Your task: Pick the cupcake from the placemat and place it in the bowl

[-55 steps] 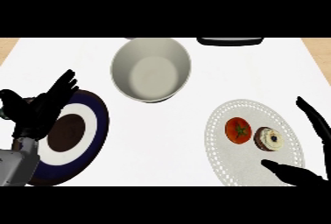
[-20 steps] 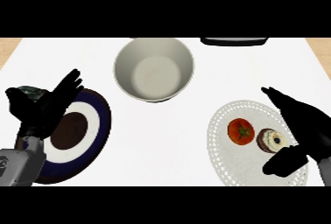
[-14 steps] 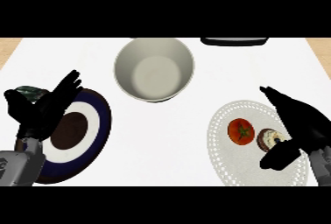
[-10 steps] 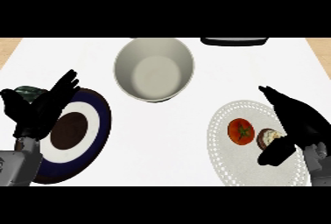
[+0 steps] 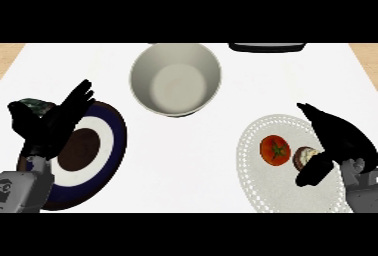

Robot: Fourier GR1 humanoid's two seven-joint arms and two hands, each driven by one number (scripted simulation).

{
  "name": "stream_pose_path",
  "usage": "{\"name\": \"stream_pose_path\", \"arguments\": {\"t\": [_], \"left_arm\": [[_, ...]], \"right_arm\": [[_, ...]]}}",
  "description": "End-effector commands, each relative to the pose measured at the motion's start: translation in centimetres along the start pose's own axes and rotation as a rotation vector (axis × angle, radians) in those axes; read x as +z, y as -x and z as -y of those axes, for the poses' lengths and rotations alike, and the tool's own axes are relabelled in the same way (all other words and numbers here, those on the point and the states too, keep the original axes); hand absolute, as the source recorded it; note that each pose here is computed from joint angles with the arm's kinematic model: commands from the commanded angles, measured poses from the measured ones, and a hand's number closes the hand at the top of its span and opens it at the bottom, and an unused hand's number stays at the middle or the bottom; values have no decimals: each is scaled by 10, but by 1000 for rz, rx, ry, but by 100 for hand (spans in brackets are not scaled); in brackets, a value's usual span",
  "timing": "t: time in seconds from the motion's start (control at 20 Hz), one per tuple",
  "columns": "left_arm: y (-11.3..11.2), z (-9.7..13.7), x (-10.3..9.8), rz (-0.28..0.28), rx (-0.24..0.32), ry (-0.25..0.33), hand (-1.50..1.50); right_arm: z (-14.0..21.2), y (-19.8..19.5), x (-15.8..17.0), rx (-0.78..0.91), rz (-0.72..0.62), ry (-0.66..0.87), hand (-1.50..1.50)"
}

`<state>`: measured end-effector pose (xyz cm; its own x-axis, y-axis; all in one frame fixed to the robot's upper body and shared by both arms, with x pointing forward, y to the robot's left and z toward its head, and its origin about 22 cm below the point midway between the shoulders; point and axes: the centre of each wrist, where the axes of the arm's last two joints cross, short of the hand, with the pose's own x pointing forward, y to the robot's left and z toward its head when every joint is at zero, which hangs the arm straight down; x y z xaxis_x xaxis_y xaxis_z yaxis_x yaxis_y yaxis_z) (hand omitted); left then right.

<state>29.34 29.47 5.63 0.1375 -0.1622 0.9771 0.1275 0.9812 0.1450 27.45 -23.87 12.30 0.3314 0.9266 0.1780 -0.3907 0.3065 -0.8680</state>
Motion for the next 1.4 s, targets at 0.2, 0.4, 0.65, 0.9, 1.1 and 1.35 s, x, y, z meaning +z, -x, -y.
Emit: {"name": "stream_pose_path", "arguments": {"t": [0.2, 0.4, 0.65, 0.9, 1.1, 1.35], "left_arm": [[4, -12, 10, 6, -4, 9, 0], [-6, 2, 3, 8, 2, -7, 0], [13, -6, 13, -10, -6, 7, 0], [-4, 10, 5, -7, 6, 5, 0], [-7, 10, 0, 4, 4, 2, 0], [8, 8, 3, 5, -8, -6, 0]], "right_arm": [[-24, 12, -15, 18, -94, -55, -150], [-28, 22, -38, 27, -94, -55, -150], [-47, 18, -39, 22, -125, -66, -150], [-39, 30, -62, 11, -117, -87, -150], [-50, 37, -69, 8, -117, -72, -150], [-66, 32, -61, 42, -50, -24, 150]]}}
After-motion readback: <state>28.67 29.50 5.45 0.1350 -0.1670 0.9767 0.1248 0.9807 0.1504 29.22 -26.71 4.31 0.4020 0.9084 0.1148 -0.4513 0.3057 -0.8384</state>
